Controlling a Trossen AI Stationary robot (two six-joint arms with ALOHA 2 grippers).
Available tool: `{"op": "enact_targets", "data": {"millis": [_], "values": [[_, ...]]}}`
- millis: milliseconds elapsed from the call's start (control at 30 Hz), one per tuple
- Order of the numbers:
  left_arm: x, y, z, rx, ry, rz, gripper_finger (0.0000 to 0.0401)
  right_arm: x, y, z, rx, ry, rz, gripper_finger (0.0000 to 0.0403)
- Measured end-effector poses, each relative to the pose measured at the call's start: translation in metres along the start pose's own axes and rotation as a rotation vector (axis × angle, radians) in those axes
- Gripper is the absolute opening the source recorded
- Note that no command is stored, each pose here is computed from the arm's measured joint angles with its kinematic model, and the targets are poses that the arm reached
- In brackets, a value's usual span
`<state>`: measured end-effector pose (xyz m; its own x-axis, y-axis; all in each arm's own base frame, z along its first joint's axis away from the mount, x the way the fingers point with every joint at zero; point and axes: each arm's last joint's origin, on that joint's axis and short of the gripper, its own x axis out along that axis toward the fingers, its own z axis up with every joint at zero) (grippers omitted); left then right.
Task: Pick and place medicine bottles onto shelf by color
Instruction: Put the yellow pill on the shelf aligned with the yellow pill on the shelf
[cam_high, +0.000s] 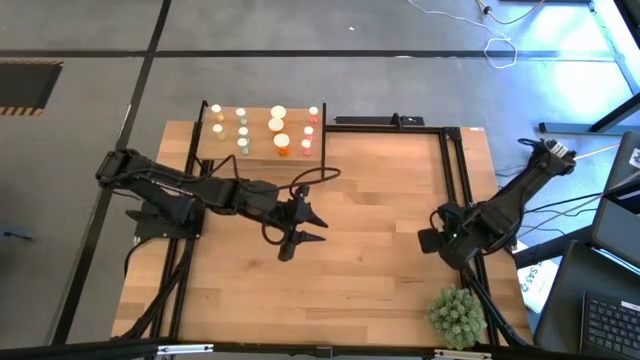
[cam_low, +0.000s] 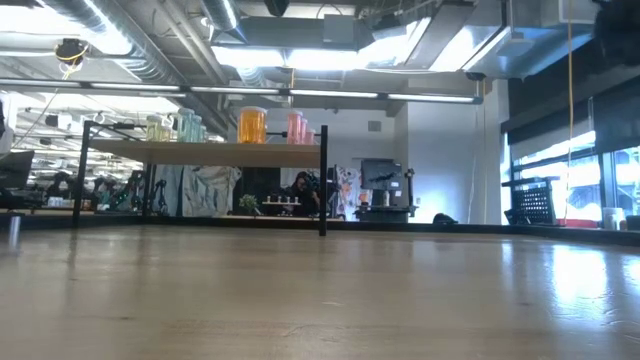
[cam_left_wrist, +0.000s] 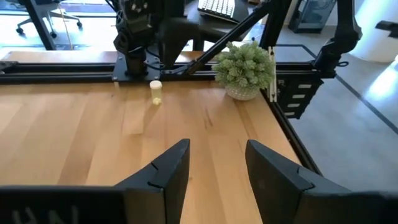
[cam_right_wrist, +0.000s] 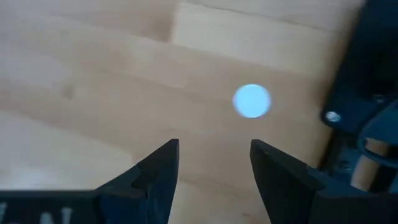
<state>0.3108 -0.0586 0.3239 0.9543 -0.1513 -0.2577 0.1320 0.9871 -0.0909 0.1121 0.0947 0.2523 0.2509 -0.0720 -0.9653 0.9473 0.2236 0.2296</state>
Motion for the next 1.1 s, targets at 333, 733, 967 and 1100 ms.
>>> {"op": "enact_targets", "data": {"millis": [333,733,967,1100], "values": [[0.000,0.000,0.000,-0.002,-0.002,0.000,0.0151,0.034,-0.013,0.009,0.101,-0.033,-0.128,0.0200],[0.000,0.000,0.000,-0.003,-0.003,0.001,0.0151,0.048,-0.006,0.020,0.218,0.024,-0.201,0.0200],[0.000,0.000,0.000,-0.022,-0.003,0.002,0.0151,0.061,0.003,0.021,0.242,0.057,-0.276,0.0200],[0.000,0.000,0.000,-0.022,-0.003,0.002,0.0151,0.067,0.008,0.024,0.236,0.053,-0.292,0.0200]]}}
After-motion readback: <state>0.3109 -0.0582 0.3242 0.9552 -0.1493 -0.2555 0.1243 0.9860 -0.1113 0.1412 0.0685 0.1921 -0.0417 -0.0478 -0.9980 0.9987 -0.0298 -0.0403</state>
